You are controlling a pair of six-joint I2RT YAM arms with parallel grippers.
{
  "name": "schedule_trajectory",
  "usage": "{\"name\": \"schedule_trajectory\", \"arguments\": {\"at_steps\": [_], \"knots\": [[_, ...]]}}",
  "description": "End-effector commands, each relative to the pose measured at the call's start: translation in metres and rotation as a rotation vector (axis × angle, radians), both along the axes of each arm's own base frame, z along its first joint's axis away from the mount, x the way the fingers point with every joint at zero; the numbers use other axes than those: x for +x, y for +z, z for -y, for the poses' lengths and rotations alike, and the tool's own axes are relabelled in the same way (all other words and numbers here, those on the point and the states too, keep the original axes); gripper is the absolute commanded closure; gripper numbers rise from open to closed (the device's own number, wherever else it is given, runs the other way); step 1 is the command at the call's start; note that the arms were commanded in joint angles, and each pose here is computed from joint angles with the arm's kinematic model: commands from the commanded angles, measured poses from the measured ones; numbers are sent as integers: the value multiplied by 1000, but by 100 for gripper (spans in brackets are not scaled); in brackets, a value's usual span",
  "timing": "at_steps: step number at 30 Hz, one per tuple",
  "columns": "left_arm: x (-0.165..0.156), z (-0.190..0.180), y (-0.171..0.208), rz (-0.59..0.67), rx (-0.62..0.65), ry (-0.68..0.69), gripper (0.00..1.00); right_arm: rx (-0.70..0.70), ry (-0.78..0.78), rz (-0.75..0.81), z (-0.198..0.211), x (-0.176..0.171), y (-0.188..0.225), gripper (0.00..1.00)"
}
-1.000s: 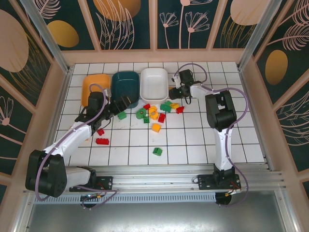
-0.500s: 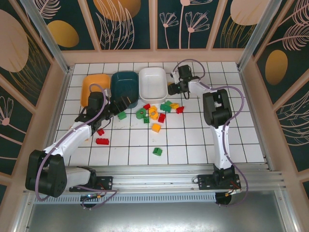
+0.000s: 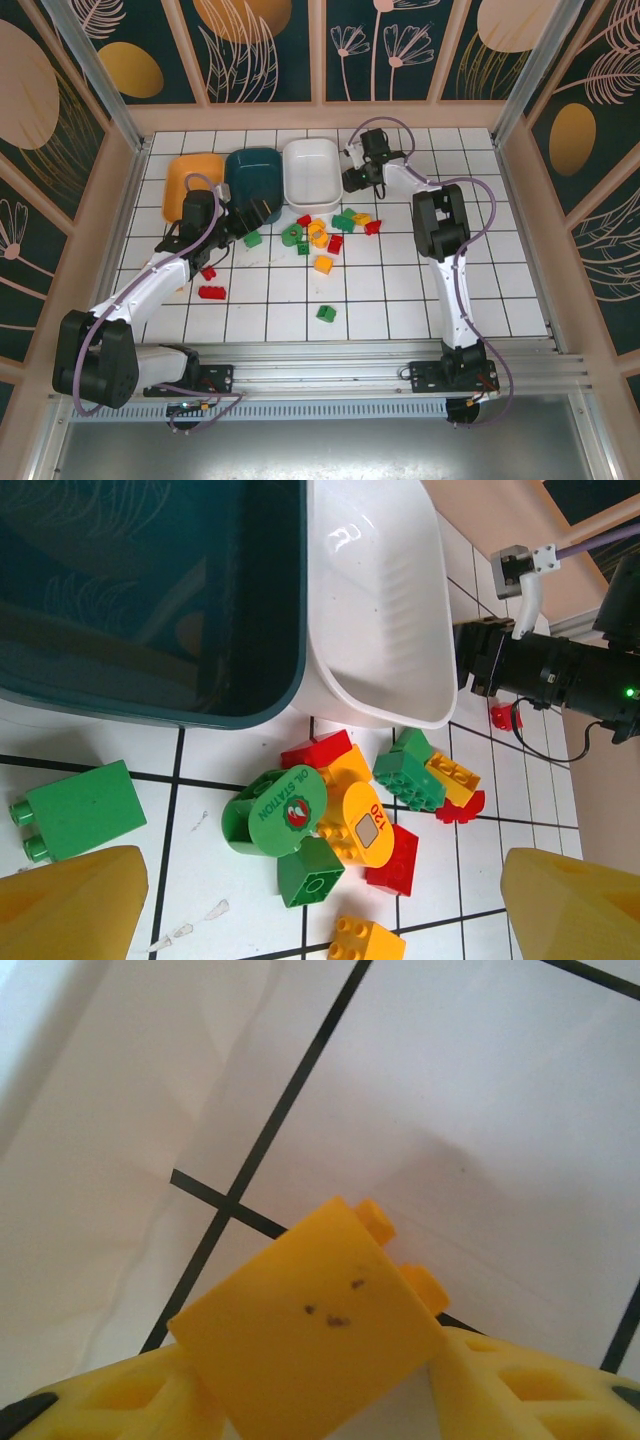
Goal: Sort the legos into containers by color
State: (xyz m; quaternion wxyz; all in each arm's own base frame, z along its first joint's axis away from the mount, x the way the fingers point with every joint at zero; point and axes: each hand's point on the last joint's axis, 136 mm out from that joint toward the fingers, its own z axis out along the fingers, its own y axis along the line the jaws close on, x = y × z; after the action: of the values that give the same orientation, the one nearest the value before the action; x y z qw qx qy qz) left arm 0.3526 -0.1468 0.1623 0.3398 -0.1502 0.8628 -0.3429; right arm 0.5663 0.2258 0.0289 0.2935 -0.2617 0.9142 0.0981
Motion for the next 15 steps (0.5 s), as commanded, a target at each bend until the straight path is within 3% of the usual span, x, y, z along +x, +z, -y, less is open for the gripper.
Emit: {"name": "schedule_trajectory", "arguments": {"at_steps": [1, 15], "knots": [[5, -3, 14, 40, 15, 7, 8, -20, 57, -18, -9, -5, -8, 47], [6, -4, 15, 42, 23, 8, 8, -56, 11, 11, 1, 6, -6, 69]]}}
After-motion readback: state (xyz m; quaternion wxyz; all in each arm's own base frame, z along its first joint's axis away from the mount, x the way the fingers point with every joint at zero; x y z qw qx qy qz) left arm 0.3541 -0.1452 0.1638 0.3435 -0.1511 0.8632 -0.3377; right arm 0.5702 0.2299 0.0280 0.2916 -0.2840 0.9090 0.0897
